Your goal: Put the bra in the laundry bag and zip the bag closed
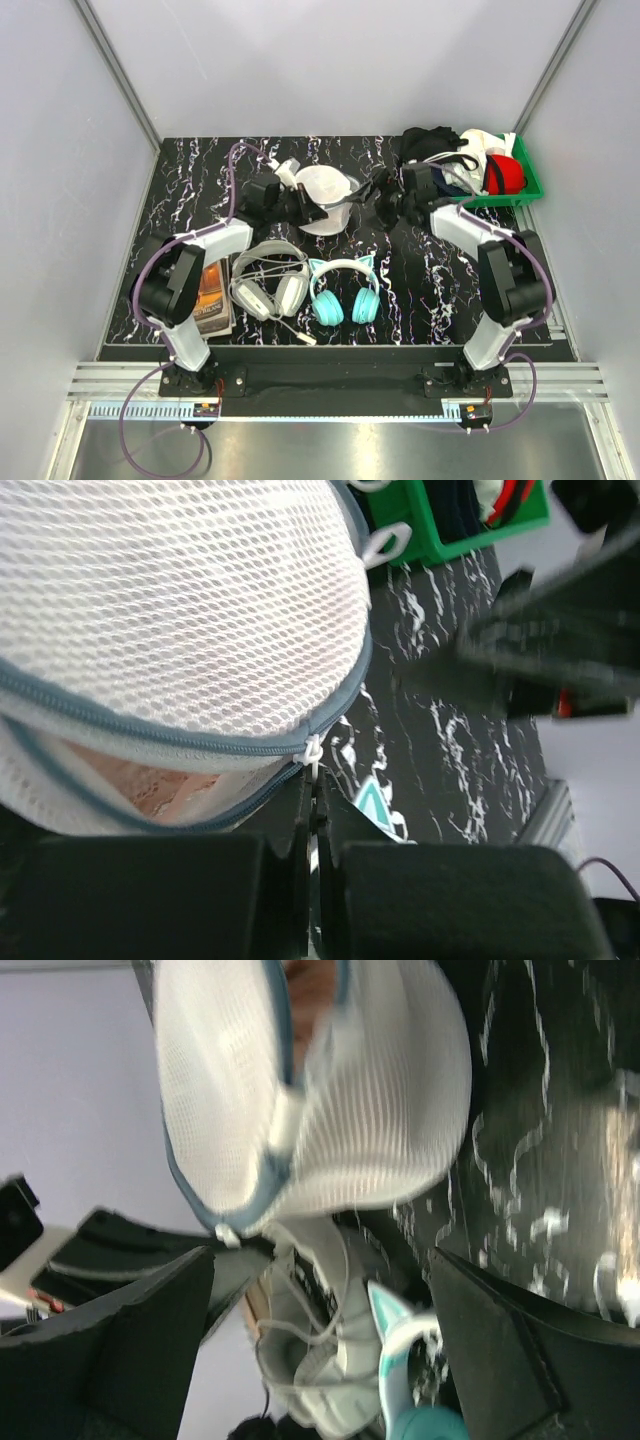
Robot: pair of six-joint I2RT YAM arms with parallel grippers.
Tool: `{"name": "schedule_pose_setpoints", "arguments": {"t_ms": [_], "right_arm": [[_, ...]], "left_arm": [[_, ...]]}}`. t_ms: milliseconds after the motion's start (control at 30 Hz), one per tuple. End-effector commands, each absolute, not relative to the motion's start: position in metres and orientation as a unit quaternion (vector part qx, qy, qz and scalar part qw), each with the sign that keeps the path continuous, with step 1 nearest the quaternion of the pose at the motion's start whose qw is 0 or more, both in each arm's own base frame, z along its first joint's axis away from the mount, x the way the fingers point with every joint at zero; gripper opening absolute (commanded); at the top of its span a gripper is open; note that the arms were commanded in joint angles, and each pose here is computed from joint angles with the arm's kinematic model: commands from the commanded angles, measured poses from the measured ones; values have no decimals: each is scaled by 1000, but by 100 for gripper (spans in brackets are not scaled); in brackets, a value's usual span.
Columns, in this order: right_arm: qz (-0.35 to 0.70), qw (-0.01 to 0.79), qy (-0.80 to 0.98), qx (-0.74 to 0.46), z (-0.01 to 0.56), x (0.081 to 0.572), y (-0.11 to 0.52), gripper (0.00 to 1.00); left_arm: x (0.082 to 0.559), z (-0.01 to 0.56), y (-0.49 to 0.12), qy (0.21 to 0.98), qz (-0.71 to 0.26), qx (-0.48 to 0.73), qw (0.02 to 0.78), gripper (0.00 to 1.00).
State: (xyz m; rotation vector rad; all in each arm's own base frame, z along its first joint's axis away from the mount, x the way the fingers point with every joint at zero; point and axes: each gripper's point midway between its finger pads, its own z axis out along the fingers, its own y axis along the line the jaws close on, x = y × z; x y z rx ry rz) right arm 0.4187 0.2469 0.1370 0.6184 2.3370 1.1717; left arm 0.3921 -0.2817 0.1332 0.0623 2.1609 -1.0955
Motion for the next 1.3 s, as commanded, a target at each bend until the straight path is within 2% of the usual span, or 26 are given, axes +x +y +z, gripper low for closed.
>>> {"name": "schedule_pose_setpoints", "arguments": {"t_ms": [0, 167, 300, 333, 367, 433, 467, 567, 733, 900, 1000, 1067, 1100, 1167, 1233, 1267], "right_arm": [[498, 205, 802, 259, 173, 393, 270, 93], [503, 220, 790, 272, 179, 398, 285, 82], [516, 195, 779, 298, 168, 406, 294, 65], [513, 193, 780, 303, 163, 409, 294, 57], [511, 199, 778, 306, 163, 413, 294, 44], [507, 201, 779, 310, 160, 417, 294, 36], [505, 207, 779, 307, 162, 420, 294, 23], [491, 213, 787, 307, 154, 424, 286, 0], [472, 236, 798, 291, 147, 433, 266, 0], [439, 286, 822, 222, 150, 451, 241, 0], [418, 314, 842, 136, 158, 466, 235, 0], [405, 311, 855, 90, 164, 469, 237, 3], [407, 303, 857, 88, 161, 470, 239, 30], [436, 264, 852, 115, 162, 459, 246, 64], [448, 226, 851, 154, 157, 438, 246, 78], [472, 224, 834, 178, 174, 433, 249, 84]], "left_arm": [[391, 174, -309, 791, -476, 62, 379, 0], [372, 165, -319, 797, -474, 80, 365, 0], [365, 162, -323, 797, -479, 86, 357, 0], [363, 161, -324, 798, -480, 89, 354, 0], [361, 160, -324, 800, -480, 90, 350, 0], [360, 160, -321, 802, -474, 94, 352, 0], [360, 156, -318, 806, -466, 95, 352, 0], [366, 156, -304, 815, -446, 80, 361, 0], [397, 149, -246, 834, -393, 2, 389, 0], [417, 138, -191, 855, -332, -57, 395, 0], [421, 134, -186, 861, -326, -54, 386, 0], [417, 144, -207, 846, -378, -19, 374, 0], [412, 149, -222, 839, -399, -2, 370, 0], [404, 162, -243, 821, -435, 17, 371, 0], [395, 171, -265, 807, -459, 36, 370, 0], [392, 170, -271, 806, -467, 32, 362, 0]]}}
